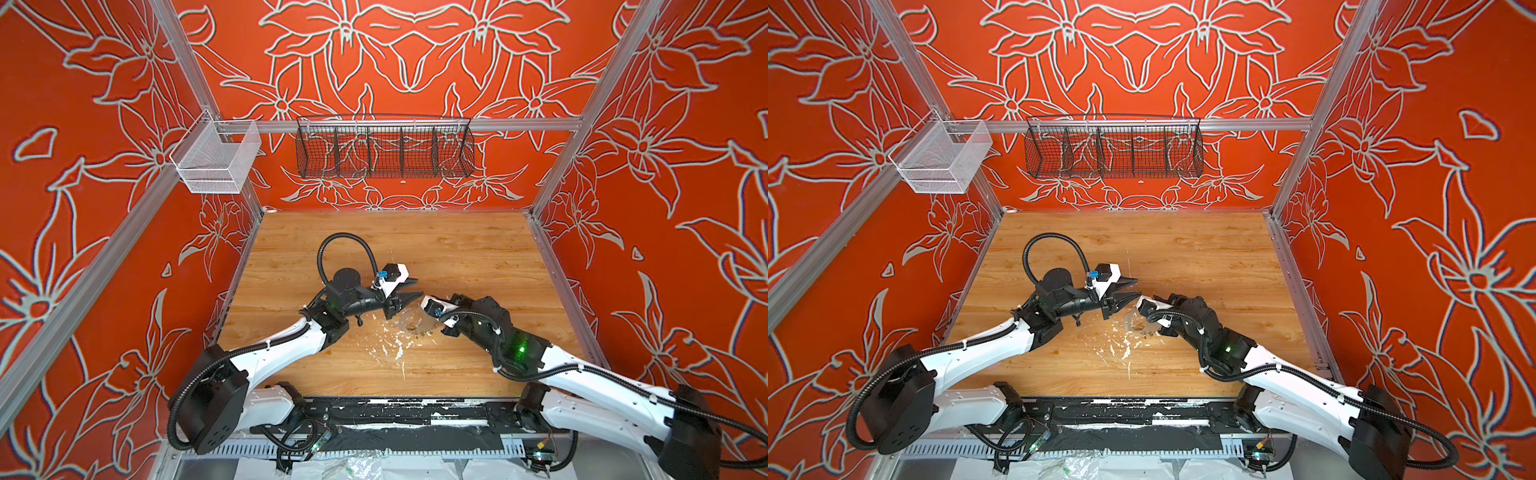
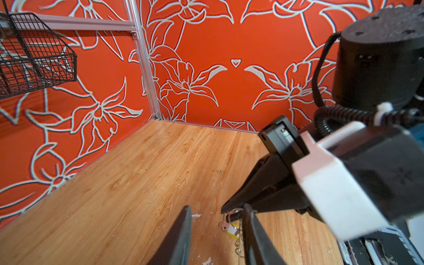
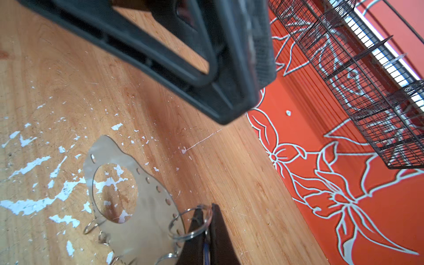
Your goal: Put the keys on the keyring
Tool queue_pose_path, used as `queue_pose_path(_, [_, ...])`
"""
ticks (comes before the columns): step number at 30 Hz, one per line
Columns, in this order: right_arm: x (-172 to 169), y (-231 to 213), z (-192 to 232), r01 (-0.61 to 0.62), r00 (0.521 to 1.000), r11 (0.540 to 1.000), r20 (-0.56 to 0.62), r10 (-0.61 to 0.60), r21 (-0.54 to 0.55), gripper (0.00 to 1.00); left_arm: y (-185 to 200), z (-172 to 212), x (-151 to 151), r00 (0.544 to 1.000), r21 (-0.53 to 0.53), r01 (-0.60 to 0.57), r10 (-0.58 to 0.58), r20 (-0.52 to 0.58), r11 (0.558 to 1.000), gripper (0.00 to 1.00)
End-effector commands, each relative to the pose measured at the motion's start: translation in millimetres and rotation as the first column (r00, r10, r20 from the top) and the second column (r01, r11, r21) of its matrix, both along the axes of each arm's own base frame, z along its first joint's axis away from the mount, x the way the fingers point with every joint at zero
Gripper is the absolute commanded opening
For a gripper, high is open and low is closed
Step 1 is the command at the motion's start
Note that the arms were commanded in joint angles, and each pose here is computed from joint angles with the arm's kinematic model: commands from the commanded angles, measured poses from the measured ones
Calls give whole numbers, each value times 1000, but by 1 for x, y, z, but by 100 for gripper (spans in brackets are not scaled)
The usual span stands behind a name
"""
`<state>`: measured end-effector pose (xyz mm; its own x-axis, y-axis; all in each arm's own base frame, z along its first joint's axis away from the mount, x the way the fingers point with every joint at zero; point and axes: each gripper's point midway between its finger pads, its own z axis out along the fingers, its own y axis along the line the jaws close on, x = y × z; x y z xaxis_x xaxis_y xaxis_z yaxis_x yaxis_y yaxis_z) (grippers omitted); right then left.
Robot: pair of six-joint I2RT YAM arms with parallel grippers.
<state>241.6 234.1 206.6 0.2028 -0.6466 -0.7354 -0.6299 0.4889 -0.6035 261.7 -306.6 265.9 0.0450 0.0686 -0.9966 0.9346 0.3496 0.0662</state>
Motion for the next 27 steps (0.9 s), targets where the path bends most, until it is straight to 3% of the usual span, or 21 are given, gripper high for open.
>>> queue_pose_path(1, [-9,6,11,-79,994,996,77,76,31,0,3,14,-1,999,-17,-11,11,36,1000,37])
queue_pose_path(5, [-26,13,13,-187,976,981,120,180,48,0,5,14,-2,999,-16,-17,18,42,1000,37])
queue_pose_path(12, [-26,14,6,-199,973,980,117,197,-2,0,8,14,2,998,-13,-47,47,46,999,38])
queue_pose_path(17, [-25,12,7,-189,976,982,109,190,-13,0,21,15,16,986,-22,-166,166,24,986,38])
queue_pose_path(27, [-17,16,9,-173,978,984,115,177,-40,0,81,22,42,893,-148,-448,449,-31,881,42])
